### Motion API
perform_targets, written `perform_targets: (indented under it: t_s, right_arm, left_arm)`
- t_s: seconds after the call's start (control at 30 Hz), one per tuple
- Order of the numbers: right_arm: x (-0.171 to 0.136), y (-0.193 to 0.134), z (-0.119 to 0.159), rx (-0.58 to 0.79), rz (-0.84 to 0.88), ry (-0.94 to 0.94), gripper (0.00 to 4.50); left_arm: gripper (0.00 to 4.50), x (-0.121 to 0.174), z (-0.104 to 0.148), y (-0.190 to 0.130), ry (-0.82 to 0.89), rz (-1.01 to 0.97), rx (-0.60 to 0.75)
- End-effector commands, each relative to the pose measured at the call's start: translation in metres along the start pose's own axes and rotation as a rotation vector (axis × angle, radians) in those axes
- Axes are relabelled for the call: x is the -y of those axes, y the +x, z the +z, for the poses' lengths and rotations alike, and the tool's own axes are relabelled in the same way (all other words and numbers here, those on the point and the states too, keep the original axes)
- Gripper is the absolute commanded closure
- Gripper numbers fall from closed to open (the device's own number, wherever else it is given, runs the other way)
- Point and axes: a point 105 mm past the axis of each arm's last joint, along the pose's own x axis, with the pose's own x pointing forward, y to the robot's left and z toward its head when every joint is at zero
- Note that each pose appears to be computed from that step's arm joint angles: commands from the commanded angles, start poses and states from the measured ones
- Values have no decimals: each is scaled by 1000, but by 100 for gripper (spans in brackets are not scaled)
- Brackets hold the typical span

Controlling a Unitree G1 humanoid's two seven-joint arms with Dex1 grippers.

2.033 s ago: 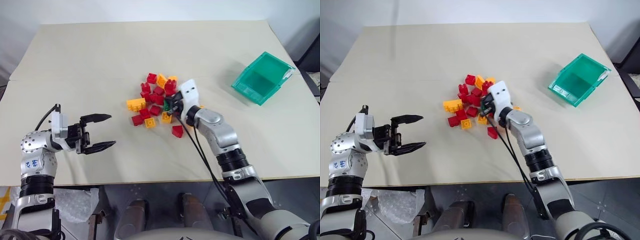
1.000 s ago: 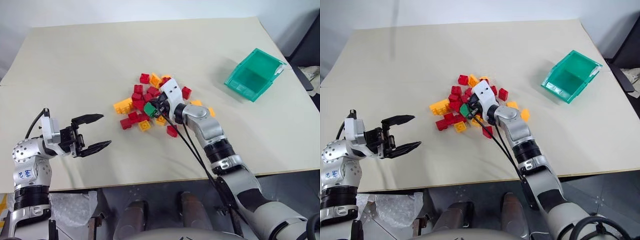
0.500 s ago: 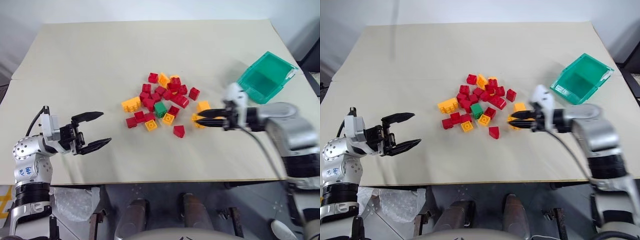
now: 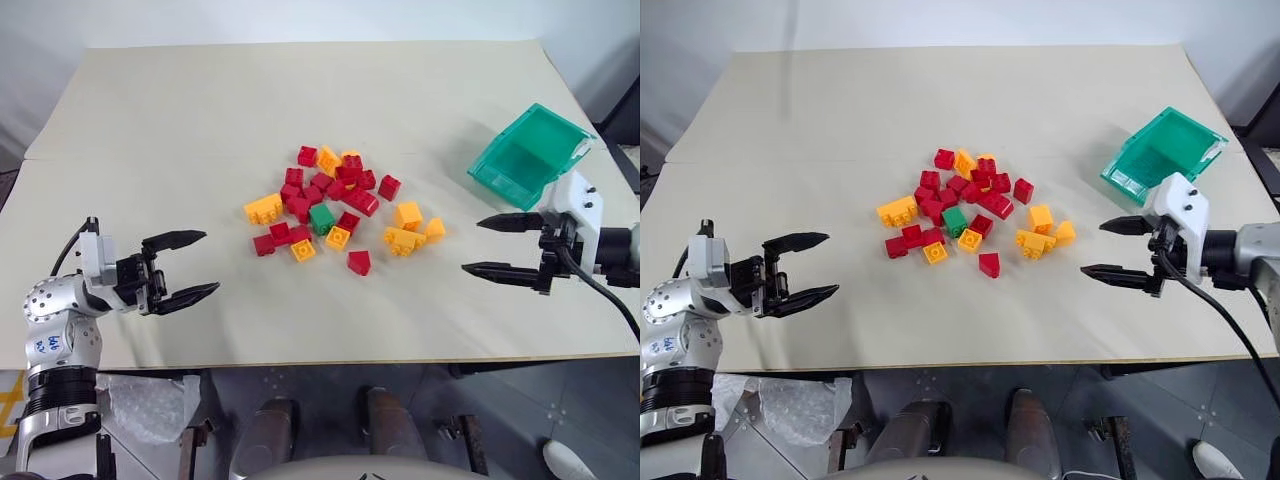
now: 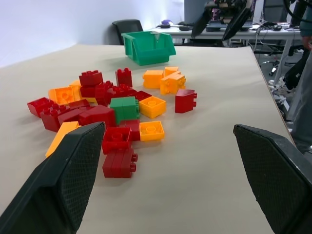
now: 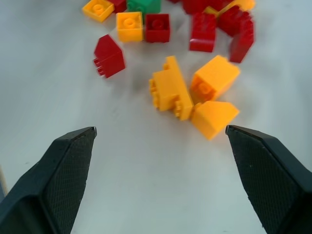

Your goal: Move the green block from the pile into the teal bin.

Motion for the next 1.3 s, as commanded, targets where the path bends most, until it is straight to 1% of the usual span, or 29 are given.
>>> perform_targets:
  t_s: [0.03,0.17,0.2,0.23,0.33,0.4,0.47,0.53,0.63,0.7,0.8,1.0,1.1,1.13,1.3]
  right_arm:
    - [-14,29,32,109,6,-24,3]
    - [-25,77,48,193,0,39,3]
    - [-26,87,50,195,-8,55,3]
    - [-22,101,49,174,-56,60,3]
    - [-7,138,33,27,-195,94,3]
    - [-7,151,32,-19,-206,106,3]
    - [-11,167,38,-46,-188,110,3]
    - [-22,187,45,-107,-128,105,3]
    - [-34,196,52,-161,-35,114,3]
    - [-39,202,62,-176,-6,134,3]
    - [-38,207,66,-206,-8,144,3]
    - [-41,225,63,-319,-41,126,3]
    - [-42,230,62,-337,-53,126,62]
    - [-41,231,62,-338,-61,132,88]
    - [-39,228,68,-314,-77,143,260]
  left_arm:
    - [0,-5,12,0,48,1,16]
    - [0,-6,12,2,55,8,27]
    - [0,-6,12,3,55,10,29]
    - [0,-5,12,3,55,9,31]
    - [0,-3,12,4,57,10,34]
    - [0,-2,12,4,58,11,35]
    - [0,-1,12,2,59,9,33]
    - [0,-1,14,1,66,12,34]
    - [0,-1,14,1,71,13,34]
    - [0,0,14,1,73,18,37]
    - [0,1,14,1,77,24,39]
    - [0,6,11,1,81,46,46]
    - [0,6,11,2,83,48,50]
    - [0,6,11,3,84,49,51]
    - [0,5,12,5,87,49,53]
